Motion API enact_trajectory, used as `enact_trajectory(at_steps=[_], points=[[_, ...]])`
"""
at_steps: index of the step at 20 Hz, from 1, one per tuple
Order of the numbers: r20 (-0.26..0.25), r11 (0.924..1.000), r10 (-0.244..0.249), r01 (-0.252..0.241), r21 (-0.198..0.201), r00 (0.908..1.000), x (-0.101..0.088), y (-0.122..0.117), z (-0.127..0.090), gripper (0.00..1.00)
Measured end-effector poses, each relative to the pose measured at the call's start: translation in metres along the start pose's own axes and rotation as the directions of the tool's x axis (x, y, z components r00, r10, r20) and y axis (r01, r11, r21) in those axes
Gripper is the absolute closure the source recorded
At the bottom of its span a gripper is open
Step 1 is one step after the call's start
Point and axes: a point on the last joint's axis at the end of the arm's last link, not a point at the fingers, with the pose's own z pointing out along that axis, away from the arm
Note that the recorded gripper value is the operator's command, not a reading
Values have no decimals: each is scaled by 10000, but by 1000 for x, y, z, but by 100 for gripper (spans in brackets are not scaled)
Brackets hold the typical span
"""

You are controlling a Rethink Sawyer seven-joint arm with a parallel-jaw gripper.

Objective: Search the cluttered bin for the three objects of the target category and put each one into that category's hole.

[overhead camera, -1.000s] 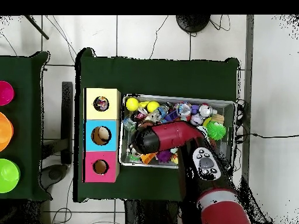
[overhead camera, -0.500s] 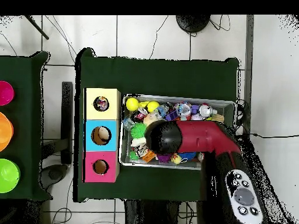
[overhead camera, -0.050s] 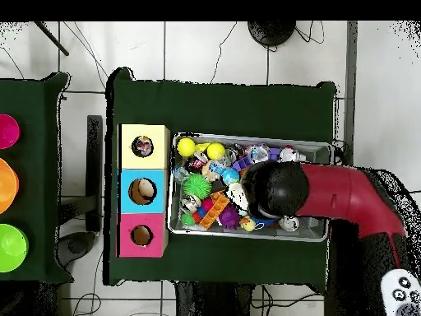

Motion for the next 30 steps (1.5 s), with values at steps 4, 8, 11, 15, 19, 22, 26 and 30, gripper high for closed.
enact_trajectory(at_steps=[4, 8, 11, 15, 19, 22, 26, 30], points=[[201, 9999, 42, -39, -123, 9998, -10, -16, -4, 100], [329, 9996, -139, 147, -244, 9994, -17, -32, -5, 100], [374, 9991, -325, 335, -262, 9988, -19, -38, -4, 100], [440, 9980, -566, 577, -247, 9974, -20, -46, -1, 100], [474, 9969, -738, 750, -242, 9961, -22, -49, 2, 100], [487, 9961, -788, 805, -350, 9957, -22, -48, 3, 100], [367, 9948, -827, 847, -562, 9959, -14, -51, 10, 100], [337, 9935, -845, 867, -732, 9959, 0, -60, 29, 100]])
